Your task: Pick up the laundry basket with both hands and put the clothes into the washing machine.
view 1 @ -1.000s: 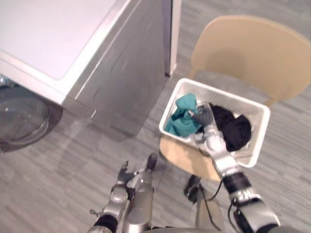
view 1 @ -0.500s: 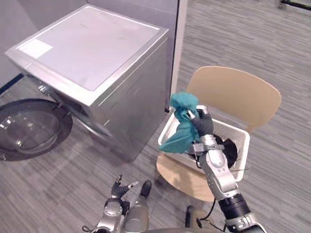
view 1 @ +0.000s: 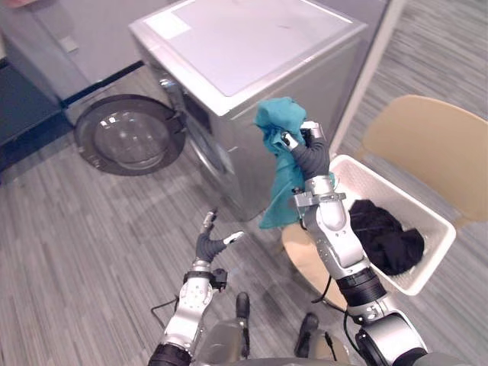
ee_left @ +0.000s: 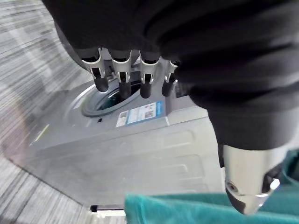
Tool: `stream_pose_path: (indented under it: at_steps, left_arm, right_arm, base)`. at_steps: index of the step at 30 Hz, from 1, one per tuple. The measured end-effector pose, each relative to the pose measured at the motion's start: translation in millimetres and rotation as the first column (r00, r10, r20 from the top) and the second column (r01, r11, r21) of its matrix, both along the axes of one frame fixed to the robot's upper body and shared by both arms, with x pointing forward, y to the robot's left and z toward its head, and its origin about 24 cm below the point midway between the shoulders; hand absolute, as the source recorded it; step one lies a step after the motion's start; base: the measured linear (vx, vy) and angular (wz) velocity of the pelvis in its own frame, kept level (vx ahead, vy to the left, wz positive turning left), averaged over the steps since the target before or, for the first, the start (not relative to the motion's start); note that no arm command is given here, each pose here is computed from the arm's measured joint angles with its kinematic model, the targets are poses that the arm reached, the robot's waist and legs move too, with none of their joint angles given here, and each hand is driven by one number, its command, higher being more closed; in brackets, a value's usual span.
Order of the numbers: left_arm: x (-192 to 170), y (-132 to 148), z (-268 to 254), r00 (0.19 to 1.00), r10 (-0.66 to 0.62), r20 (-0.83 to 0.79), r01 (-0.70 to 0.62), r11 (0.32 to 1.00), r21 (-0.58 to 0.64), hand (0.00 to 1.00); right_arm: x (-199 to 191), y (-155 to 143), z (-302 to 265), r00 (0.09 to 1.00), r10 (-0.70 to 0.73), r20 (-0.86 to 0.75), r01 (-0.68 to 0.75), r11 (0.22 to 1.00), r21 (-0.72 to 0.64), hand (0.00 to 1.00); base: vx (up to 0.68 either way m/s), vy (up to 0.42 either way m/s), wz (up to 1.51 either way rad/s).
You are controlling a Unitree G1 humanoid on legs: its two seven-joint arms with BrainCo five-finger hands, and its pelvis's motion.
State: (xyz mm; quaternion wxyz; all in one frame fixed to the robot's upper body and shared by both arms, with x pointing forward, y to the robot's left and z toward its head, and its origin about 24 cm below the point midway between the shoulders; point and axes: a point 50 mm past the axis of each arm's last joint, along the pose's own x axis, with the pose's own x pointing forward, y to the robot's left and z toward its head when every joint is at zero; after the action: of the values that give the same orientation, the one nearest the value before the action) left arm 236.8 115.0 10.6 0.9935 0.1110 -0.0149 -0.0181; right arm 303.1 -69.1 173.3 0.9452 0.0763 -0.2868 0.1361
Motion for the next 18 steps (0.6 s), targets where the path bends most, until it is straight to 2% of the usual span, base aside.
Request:
stream_pose_path:
  at_steps: [4, 9, 10, 16, 18]
  left_arm:
    - [13, -19, 28, 0.986, -0.082, 0.144, 0.071, 0.994, 0.080, 0.00]
    - [23, -45, 49, 0.953, -0.175, 0.248, 0.140, 0.978, 0.154, 0.00]
    - [26, -52, 52, 0.943, -0.199, 0.265, 0.156, 0.972, 0.177, 1.00]
    - [42, -66, 68, 0.902, -0.274, 0.335, 0.150, 0.924, 0.351, 1.00]
    - [43, -67, 71, 0.897, -0.279, 0.343, 0.149, 0.921, 0.360, 1.00]
  right_arm:
    - [-4, 23, 2, 0.997, 0.079, 0.008, -0.079, 0.997, -0.015, 1.00]
    - [-11, 41, -4, 0.984, 0.177, -0.014, -0.177, 0.984, -0.033, 1.00]
    - [-12, 42, -4, 0.983, 0.182, -0.016, -0.182, 0.983, -0.030, 1.00]
    - [-16, 50, -7, 0.960, 0.274, -0.061, -0.272, 0.961, 0.043, 1.00]
    - [-17, 50, -11, 0.952, 0.294, -0.082, -0.288, 0.954, 0.078, 1.00]
  base:
    - [0.01, 0.015, 0.37]
    - [0.02, -0.030, 0.04]
    - [0.02, -0.048, 0.05]
    - [-0.04, -0.058, 0.06]
    - [-0.04, -0.063, 0.01]
